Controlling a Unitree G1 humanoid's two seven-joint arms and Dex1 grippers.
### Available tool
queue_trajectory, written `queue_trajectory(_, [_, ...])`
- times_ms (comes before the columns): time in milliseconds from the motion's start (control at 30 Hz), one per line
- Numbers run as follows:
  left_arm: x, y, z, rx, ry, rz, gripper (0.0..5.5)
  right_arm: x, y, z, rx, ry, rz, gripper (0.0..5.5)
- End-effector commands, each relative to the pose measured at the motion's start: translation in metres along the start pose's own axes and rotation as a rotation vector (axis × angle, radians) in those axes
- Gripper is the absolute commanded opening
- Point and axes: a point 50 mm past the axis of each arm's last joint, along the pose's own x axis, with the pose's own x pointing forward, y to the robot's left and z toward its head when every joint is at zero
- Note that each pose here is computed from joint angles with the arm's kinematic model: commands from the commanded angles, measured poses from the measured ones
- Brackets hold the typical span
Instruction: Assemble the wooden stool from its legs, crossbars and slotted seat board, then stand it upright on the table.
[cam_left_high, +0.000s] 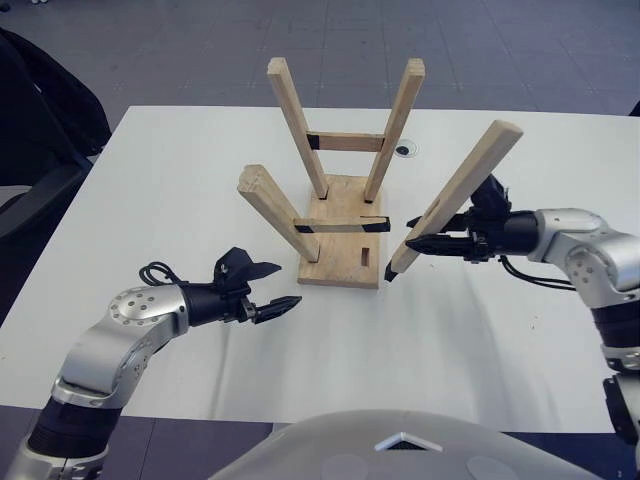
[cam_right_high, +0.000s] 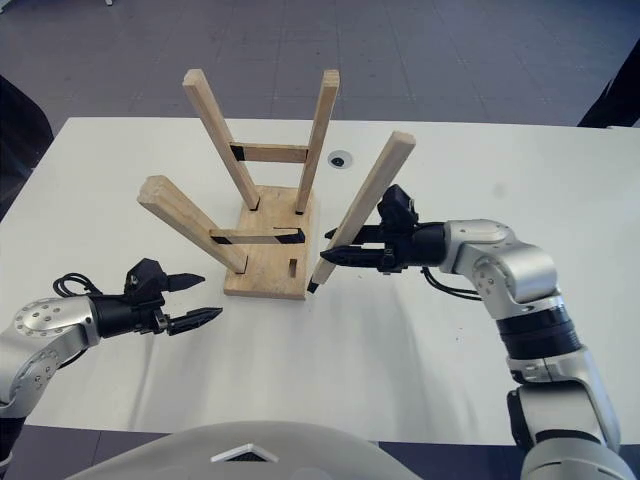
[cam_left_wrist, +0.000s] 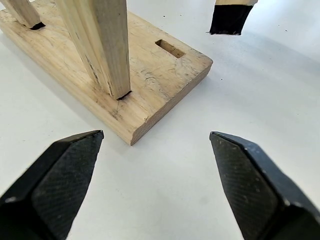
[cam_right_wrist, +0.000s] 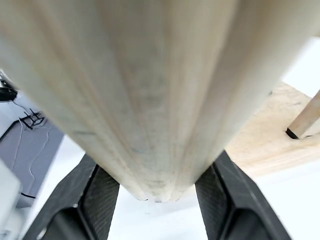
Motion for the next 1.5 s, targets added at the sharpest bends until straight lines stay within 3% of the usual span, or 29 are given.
queue_trajectory(33, [0.001, 0.004, 0.000, 0.005, 0.006, -0.003, 3.95, 0.006, -0.016, 0.005, -0.078, -0.011, -0.024, 2.04])
queue_trajectory(400, [0.002, -0.002, -0.008, -0.013, 0.021, -0.035, 3.95, 0.020, -0.016, 0.024, -0.150, -0.066, 0.029, 2.04])
queue_trajectory(800, [0.004, -0.003, -0.008, -0.018, 0.022, -0.043, 3.95, 0.039, -0.032, -0.028, -0.075, 0.033, 0.011, 2.03])
queue_trajectory(1100, [0.006, -0.008, -0.012, -0.037, 0.006, -0.027, 3.95, 0.036, -0.011, -0.014, -0.368, 0.154, 0.047, 2.03])
queue_trajectory(1500, [0.008, -0.013, -0.013, -0.050, -0.005, -0.019, 3.95, 0.025, -0.009, -0.038, -0.329, 0.196, -0.105, 2.03])
